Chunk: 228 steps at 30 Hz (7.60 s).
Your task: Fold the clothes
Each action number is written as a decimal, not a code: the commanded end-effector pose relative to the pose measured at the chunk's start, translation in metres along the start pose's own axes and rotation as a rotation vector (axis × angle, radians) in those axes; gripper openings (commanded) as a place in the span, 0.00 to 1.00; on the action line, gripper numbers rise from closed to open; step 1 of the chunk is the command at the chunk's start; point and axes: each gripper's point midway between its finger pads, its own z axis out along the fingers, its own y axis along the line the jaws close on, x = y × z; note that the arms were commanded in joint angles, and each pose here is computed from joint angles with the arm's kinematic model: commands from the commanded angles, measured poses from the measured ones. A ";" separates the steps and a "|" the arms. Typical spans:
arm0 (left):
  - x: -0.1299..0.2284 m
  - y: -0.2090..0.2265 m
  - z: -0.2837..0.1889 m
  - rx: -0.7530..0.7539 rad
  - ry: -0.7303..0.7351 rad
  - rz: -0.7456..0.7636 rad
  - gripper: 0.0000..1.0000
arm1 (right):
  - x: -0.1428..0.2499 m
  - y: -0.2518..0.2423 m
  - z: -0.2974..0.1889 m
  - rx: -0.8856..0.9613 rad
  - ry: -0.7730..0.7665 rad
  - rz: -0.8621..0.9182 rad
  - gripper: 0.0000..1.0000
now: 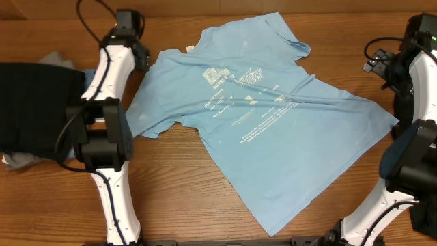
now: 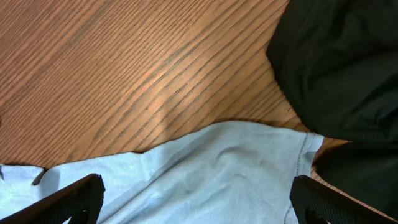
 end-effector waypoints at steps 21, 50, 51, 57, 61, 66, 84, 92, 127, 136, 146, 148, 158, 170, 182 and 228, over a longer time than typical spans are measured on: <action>0.109 -0.069 -0.134 0.549 0.553 -0.081 0.39 | -0.006 0.001 -0.005 -0.007 -0.020 0.006 1.00; 0.115 -0.068 -0.126 0.526 0.551 -0.027 0.87 | -0.021 0.044 -0.011 -0.242 -0.052 0.047 1.00; 0.114 -0.068 -0.125 0.526 0.547 -0.028 0.87 | -0.003 0.049 -0.012 -0.287 0.034 0.047 1.00; 0.110 -0.069 -0.123 0.528 0.527 -0.030 0.88 | 0.047 0.061 -0.023 -0.380 0.266 0.051 0.04; 0.109 -0.069 -0.122 0.528 0.522 -0.031 0.87 | 0.097 0.061 -0.034 -0.323 0.435 -0.030 0.04; 0.106 -0.069 -0.121 0.530 0.510 -0.033 0.82 | 0.156 0.073 -0.056 -0.275 0.606 -0.202 0.04; 0.060 -0.088 -0.099 0.561 0.302 -0.040 0.12 | 0.352 0.105 -0.045 -0.005 0.850 -0.636 0.04; 0.060 -0.113 -0.081 0.590 0.266 0.098 0.04 | 0.386 0.089 -0.016 0.095 0.797 -0.714 0.04; 0.091 -0.128 0.025 0.343 0.334 0.126 0.04 | 0.426 0.005 0.026 0.389 0.738 -0.666 0.04; 0.121 -0.102 0.021 0.294 0.496 -0.017 0.04 | 0.417 -0.018 0.030 0.453 0.749 -0.618 0.04; 0.157 -0.063 0.013 0.244 0.684 -0.119 0.04 | 0.380 -0.032 0.044 0.445 0.753 -0.409 0.04; 0.162 -0.057 0.011 0.237 0.714 -0.134 0.04 | 0.374 -0.034 0.047 0.428 0.765 -0.356 0.04; 0.181 -0.048 -0.003 0.207 0.816 -0.163 0.04 | 0.351 -0.034 0.059 0.309 0.804 -0.205 0.04; 0.190 -0.040 -0.026 0.179 0.890 -0.184 0.04 | 0.330 0.003 0.046 0.123 0.853 -0.245 0.04; 0.174 -0.010 -0.060 0.115 0.833 -0.224 0.04 | 0.323 0.005 0.028 0.136 0.889 -0.268 0.04; -0.018 -0.253 -0.192 0.842 -0.173 0.161 0.04 | 0.128 0.022 -0.033 0.013 0.209 -0.179 1.00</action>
